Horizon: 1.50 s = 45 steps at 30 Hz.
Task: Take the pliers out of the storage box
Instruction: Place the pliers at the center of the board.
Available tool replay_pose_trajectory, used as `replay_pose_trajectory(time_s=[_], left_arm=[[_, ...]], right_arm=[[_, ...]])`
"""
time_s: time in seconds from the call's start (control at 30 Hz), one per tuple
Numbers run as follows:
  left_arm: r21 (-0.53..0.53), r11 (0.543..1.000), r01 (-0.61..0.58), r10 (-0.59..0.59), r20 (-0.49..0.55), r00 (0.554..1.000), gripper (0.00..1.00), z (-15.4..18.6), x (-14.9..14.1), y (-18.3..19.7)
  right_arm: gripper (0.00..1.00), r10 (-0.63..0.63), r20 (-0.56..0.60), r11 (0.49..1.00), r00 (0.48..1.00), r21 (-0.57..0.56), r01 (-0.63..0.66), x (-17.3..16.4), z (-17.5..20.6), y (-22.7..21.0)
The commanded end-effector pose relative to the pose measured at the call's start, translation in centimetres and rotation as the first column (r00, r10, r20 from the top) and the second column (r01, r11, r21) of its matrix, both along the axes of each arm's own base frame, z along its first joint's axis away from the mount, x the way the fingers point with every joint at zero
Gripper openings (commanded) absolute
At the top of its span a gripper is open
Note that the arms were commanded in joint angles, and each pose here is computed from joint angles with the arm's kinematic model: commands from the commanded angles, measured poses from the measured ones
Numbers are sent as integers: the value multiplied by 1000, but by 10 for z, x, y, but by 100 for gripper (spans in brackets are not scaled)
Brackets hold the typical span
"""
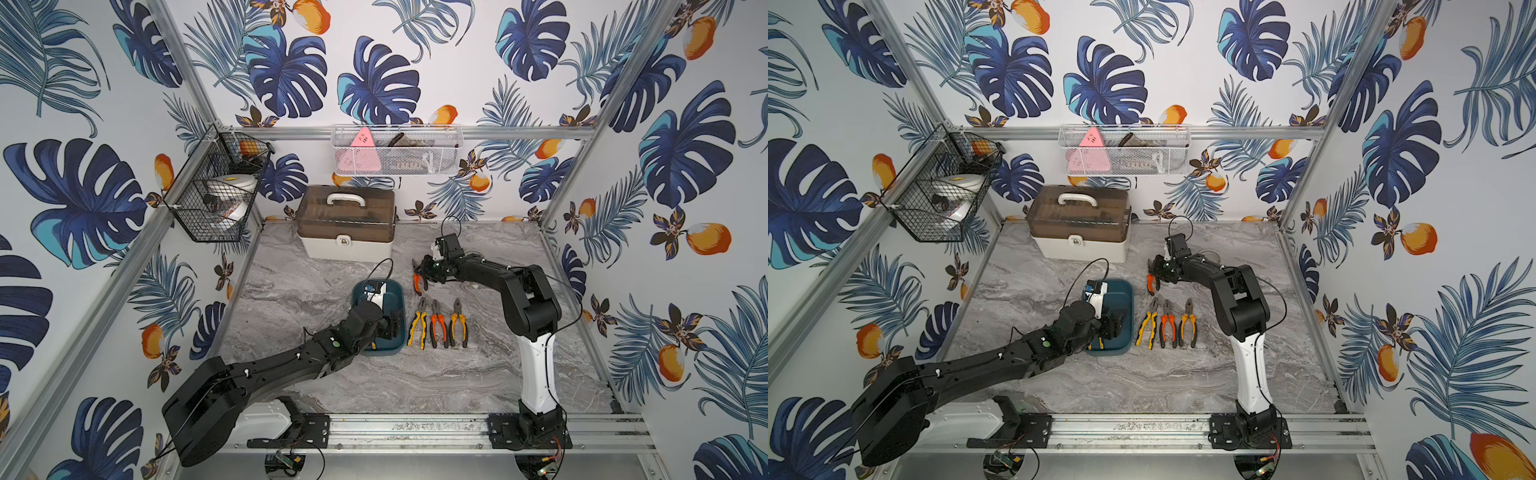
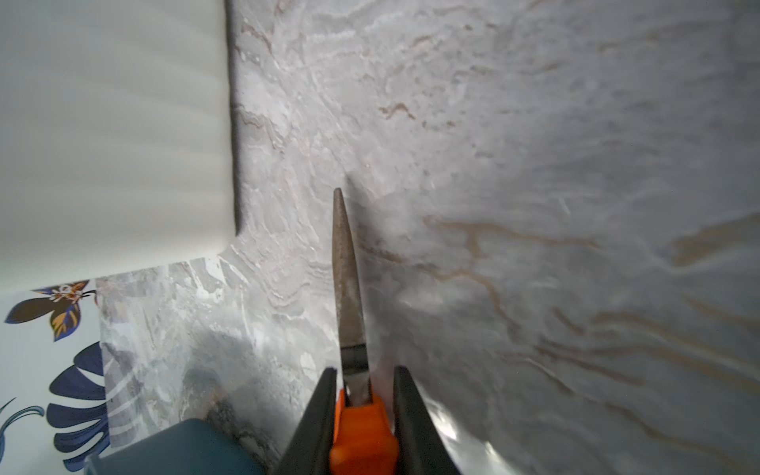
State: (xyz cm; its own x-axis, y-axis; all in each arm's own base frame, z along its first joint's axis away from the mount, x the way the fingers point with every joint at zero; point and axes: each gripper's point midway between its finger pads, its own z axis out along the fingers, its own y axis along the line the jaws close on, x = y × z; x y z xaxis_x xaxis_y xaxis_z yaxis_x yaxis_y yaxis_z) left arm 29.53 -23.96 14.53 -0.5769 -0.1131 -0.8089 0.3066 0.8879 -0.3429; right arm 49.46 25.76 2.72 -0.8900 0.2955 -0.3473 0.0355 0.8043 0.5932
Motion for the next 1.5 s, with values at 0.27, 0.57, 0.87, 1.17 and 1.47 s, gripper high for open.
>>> replay_pose_trajectory(time_s=[0.27, 0.57, 0.87, 1.17, 1.47], left_arm=[[13, 1000, 4, -5, 17, 1000, 69, 5, 2, -2], [17, 1000, 2, -2, 17, 1000, 69, 4, 3, -1], [20, 1000, 2, -2, 17, 1000, 69, 4, 3, -1], [22, 1000, 5, -5, 11, 1000, 69, 2, 4, -2], [21, 1000, 6, -6, 14, 1000, 69, 3, 4, -2]], right_arm=[[0, -120, -91, 989, 989, 71, 126, -7, -42, -11], [3, -145, -69, 987, 987, 59, 150, -18, -38, -21], [29, -127, -58, 992, 990, 19, 128, -24, -33, -26], [49, -116, -41, 993, 992, -5, 116, -24, -25, -29], [65, -66, -11, 998, 998, -20, 65, -13, -5, -21]])
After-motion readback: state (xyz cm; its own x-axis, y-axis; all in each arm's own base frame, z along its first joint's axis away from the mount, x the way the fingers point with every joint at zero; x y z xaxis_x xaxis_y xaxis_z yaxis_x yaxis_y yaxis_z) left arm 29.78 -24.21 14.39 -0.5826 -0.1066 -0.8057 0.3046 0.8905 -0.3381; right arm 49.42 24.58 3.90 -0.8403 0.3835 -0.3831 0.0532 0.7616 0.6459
